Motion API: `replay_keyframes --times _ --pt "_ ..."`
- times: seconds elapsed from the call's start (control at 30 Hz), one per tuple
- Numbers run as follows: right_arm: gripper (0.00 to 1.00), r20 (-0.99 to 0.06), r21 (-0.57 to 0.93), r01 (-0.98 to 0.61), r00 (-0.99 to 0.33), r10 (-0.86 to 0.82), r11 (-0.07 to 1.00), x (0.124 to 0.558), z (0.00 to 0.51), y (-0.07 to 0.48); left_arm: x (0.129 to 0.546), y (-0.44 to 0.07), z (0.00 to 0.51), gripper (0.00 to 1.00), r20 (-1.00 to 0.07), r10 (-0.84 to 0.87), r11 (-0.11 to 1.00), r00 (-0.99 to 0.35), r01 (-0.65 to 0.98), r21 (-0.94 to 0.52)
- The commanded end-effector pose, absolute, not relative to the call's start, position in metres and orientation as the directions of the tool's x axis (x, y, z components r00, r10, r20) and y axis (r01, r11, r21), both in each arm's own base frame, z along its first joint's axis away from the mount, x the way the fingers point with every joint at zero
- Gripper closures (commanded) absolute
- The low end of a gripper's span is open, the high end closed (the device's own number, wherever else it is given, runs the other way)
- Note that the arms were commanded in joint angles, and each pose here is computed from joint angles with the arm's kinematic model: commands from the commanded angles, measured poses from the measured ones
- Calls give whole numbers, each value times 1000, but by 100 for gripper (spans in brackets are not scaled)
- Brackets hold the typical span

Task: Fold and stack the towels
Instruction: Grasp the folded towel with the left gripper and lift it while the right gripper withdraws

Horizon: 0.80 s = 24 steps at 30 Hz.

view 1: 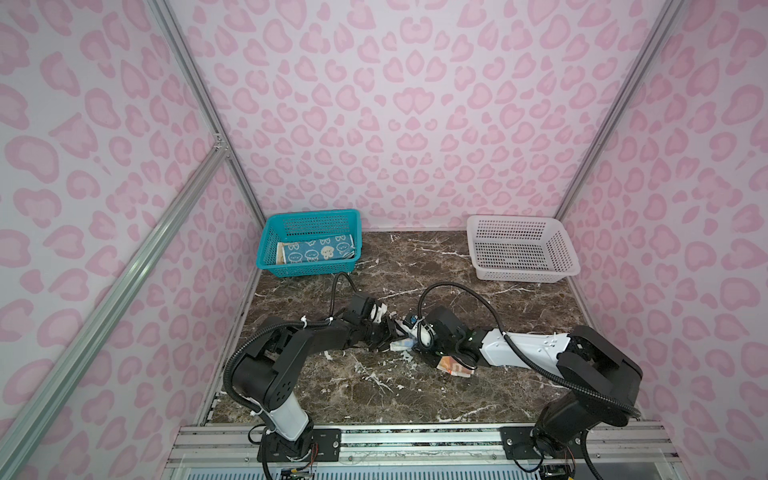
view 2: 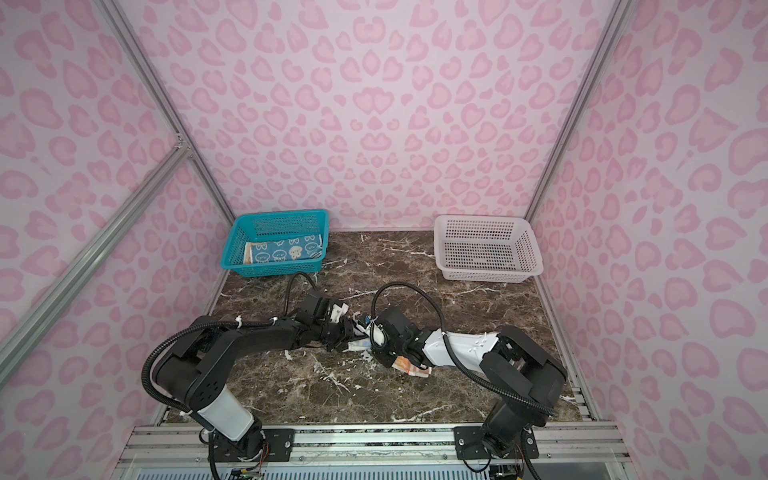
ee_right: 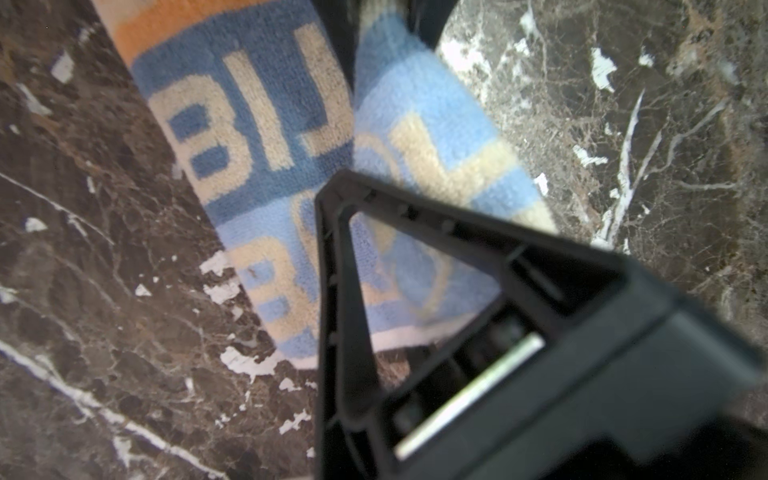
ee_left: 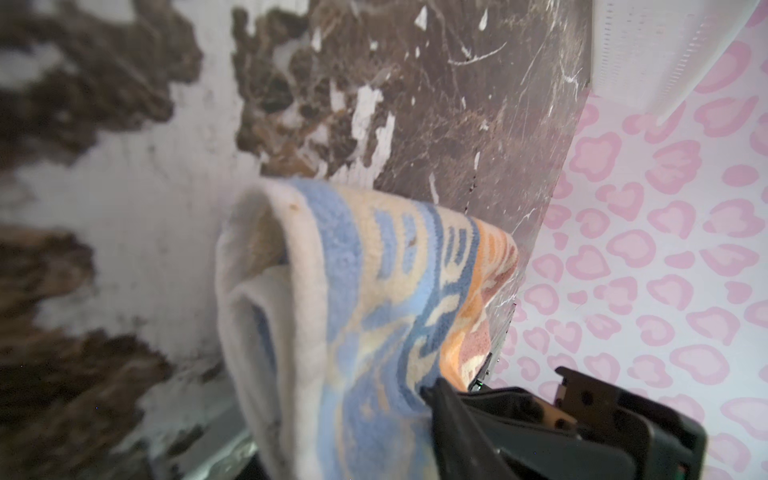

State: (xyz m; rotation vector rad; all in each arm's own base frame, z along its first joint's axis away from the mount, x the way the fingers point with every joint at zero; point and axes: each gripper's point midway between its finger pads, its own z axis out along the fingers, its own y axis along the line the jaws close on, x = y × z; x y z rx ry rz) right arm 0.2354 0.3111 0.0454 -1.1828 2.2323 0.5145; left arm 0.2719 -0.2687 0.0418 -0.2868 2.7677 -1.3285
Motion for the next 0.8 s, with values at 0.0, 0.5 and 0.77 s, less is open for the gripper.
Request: replay_keyframes --times 0.0,0.5,0.77 --pt "78 -654 63 -841 -441 -614 537 237 50 313 285 -275 49 73 -13 -187 597 -982 -103 -796" --pt "1 -778 -35 -637 -466 -421 770 272 112 276 303 -275 73 96 -173 -32 678 -984 106 -728" --pt "1 -881 85 -451 -450 -145 888 294 168 247 348 -266 129 96 -407 54 742 -912 310 -595"
